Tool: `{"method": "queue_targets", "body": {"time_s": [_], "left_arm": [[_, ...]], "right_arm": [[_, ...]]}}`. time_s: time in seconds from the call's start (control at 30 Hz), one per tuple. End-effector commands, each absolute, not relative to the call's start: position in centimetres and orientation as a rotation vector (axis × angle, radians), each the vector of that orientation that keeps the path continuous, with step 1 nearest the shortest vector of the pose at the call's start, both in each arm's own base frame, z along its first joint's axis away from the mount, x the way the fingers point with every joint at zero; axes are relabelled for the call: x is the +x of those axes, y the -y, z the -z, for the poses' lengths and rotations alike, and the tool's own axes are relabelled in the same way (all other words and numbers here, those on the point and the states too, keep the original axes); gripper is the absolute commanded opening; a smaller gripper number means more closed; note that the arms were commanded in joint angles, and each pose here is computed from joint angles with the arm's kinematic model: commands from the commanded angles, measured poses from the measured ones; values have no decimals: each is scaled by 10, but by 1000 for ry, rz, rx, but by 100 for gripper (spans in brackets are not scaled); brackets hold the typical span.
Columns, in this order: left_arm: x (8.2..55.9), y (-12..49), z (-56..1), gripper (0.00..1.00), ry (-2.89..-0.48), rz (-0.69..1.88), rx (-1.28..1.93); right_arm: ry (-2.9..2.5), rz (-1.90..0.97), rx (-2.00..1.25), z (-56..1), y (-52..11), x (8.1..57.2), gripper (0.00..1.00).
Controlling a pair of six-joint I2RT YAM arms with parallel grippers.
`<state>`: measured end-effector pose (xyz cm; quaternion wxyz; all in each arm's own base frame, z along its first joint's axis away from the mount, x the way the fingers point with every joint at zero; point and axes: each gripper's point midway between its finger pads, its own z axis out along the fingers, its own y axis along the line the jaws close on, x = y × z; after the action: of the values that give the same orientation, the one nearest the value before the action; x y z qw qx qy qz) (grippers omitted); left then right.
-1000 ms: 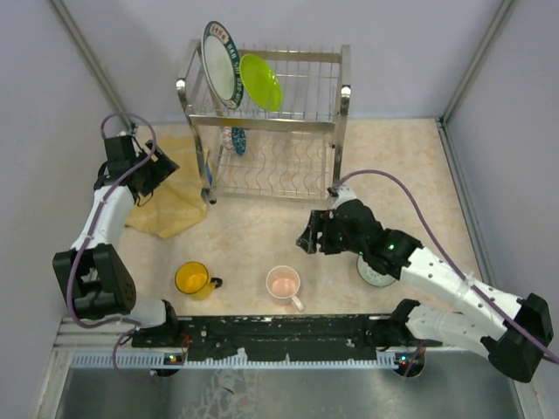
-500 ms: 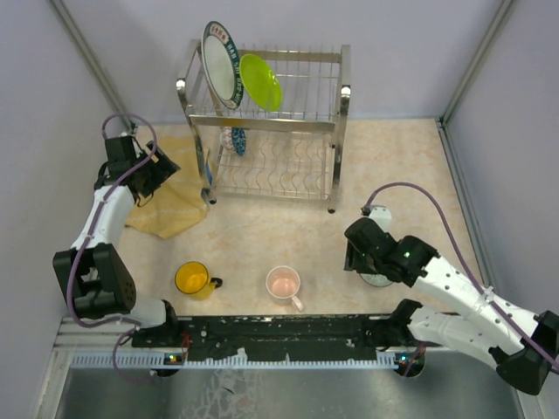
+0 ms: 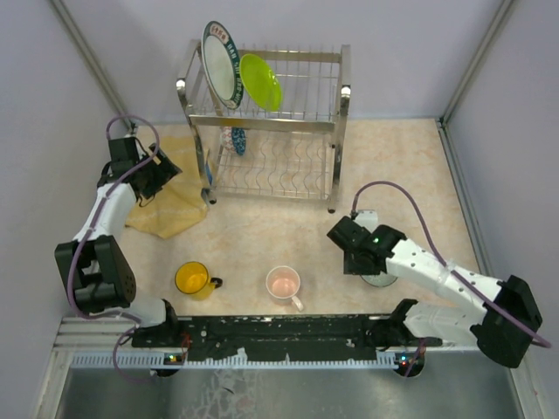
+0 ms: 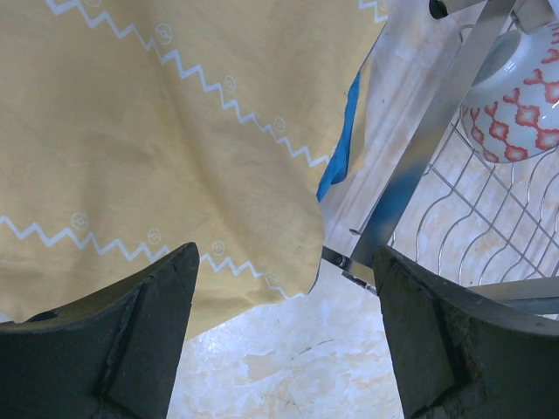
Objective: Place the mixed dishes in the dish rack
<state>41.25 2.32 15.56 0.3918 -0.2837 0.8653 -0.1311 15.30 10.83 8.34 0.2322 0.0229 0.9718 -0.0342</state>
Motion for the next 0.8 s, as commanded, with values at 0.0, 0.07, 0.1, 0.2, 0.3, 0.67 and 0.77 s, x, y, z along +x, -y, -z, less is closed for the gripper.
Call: {"method": "queue_targets", "body": {"time_s": [0.0, 0.07, 0.1, 0.2, 0.3, 0.67, 0.77], "left_arm": [[420, -23, -156, 86, -2185, 347, -700], [421, -23, -153, 86, -2190, 347, -701], [423, -23, -153, 86, -2187, 346, -702], [426, -25, -153, 86, -2183, 340, -701], [430, -26, -152, 86, -2185, 337, -699], [443, -32, -151, 86, -2189, 314, -705], [445, -31, -151, 86, -2189, 319, -703]], "right_arm": [[-2645, 156, 67, -85, -107, 162, 42], [-2654, 179, 55, -81, -108, 164, 39], [-2658, 191, 46, -79, -108, 165, 39], [-2677, 238, 20, -71, -109, 168, 37], [-2689, 275, -3, -64, -109, 169, 36], [-2706, 334, -27, -47, -106, 177, 0], [-2693, 320, -39, -54, -108, 180, 0]]}}
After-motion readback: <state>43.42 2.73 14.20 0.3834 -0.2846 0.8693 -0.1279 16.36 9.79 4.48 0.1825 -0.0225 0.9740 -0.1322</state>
